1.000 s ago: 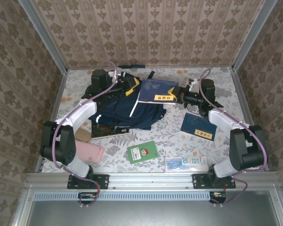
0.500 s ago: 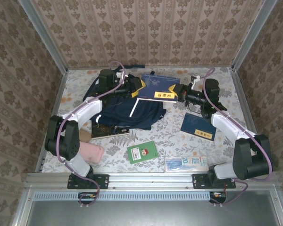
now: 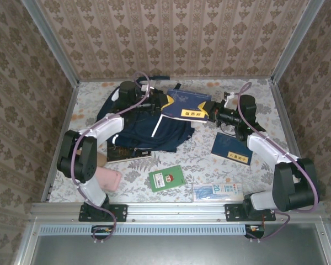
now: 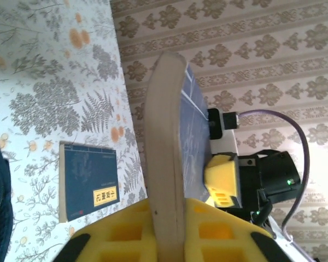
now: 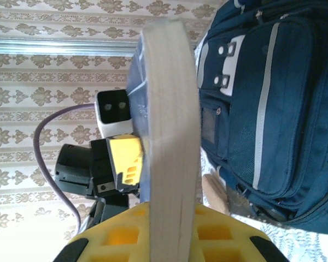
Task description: Pack the student bag
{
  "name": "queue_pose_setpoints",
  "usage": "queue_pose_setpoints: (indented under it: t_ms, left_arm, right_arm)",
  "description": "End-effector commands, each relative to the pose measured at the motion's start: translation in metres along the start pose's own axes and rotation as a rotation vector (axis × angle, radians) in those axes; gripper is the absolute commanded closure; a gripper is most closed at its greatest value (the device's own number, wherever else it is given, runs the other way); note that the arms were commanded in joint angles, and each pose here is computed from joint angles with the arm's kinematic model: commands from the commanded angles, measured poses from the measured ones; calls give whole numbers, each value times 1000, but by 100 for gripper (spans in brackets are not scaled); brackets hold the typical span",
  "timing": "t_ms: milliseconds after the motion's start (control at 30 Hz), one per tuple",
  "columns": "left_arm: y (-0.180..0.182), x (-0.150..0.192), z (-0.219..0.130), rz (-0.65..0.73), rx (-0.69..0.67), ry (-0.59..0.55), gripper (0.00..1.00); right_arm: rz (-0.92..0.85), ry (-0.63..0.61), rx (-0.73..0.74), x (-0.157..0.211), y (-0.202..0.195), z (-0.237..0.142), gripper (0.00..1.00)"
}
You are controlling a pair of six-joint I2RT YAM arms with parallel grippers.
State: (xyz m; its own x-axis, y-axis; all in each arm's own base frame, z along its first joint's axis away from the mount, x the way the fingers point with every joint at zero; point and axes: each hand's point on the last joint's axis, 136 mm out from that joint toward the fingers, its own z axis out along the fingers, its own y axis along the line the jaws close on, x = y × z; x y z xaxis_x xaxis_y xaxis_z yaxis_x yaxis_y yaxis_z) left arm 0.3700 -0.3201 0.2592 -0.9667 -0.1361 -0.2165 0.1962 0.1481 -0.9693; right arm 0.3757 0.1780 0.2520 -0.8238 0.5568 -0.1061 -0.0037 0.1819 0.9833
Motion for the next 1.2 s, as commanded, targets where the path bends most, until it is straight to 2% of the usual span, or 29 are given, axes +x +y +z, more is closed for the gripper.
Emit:
queue_pose_setpoints:
  t_ms: [0,133,233,367,467,800,1000,1100,1167]
  left_arm:
    - [-15,-8,-8,-3,89,-16,100]
    - [-19,-16,-17,-41,159,-37,100]
    - [-20,-14,-18,-63,194,-15,100]
    - [-26,-11,-20,-69,237,15,100]
    - [-23,-11,-22,-79,237,14,100]
    - [-31,3,-13,-48,244,73,100]
    - [-32,7,-13,-32,227,87,100]
    - [-29,8,-11,-39,222,88,100]
    - [-28,8,-11,-37,214,88,97]
  right_arm:
    - [-103,26,-12,5,13,0,78]
    - [-143,5,-99,3,33,-5,55]
    - [-161,-5,-184,3,50,-9,46]
    - [-169,-2,-277,4,67,-12,52]
    - [-164,15,-289,6,70,-11,59]
    - [-177,15,-210,2,59,-3,52]
    - [-162,19,-195,0,52,5,64]
    - [-156,39,-190,5,49,10,80]
    - [-148,25,-168,4,43,10,97]
